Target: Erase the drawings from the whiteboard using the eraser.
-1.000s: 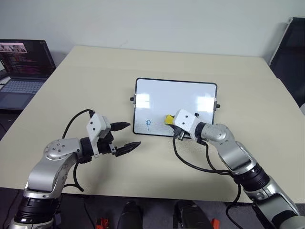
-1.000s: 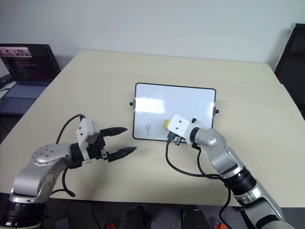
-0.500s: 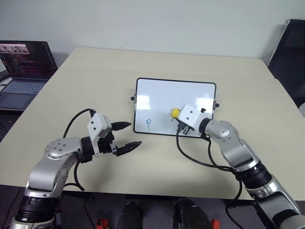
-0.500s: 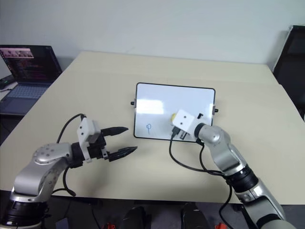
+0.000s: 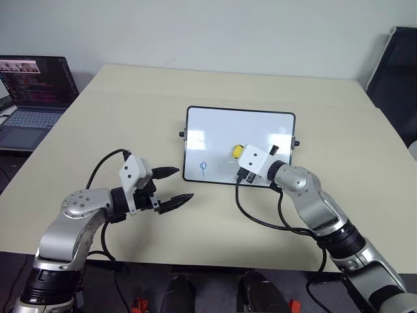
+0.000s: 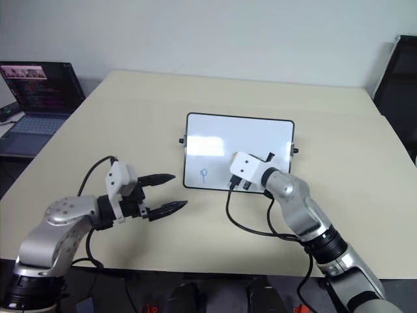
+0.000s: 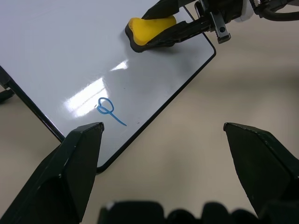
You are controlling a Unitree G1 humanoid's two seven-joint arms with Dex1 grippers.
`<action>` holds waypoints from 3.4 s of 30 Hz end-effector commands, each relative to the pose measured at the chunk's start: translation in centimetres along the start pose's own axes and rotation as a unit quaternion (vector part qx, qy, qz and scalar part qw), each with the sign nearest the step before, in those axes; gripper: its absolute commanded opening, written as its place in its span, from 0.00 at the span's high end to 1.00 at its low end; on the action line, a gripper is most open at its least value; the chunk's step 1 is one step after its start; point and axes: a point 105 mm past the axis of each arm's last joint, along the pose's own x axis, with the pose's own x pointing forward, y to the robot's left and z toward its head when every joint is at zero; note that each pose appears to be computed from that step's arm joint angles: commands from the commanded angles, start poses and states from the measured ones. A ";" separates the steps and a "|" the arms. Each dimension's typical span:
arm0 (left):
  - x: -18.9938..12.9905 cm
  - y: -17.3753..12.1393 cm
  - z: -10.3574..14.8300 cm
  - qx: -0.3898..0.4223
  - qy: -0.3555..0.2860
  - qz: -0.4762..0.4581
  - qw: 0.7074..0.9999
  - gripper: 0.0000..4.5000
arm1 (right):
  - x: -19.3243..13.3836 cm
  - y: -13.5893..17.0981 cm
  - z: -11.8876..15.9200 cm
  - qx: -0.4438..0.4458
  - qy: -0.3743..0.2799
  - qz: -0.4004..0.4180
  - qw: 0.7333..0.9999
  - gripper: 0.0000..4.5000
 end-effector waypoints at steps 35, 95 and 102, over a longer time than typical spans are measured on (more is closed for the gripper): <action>-5.5 1.7 -1.7 -0.025 0.003 0.134 0.991 0.00 | -6.5 4.2 2.6 0.122 -0.132 0.164 0.970 0.78; -2.6 1.1 -1.2 0.000 0.007 0.057 0.998 0.00 | 3.6 3.6 4.3 -0.065 -0.082 0.096 0.990 0.78; -0.3 -0.1 1.5 0.020 -0.026 -0.016 0.999 0.00 | -2.3 -0.7 3.3 0.114 -0.096 -0.002 0.989 0.78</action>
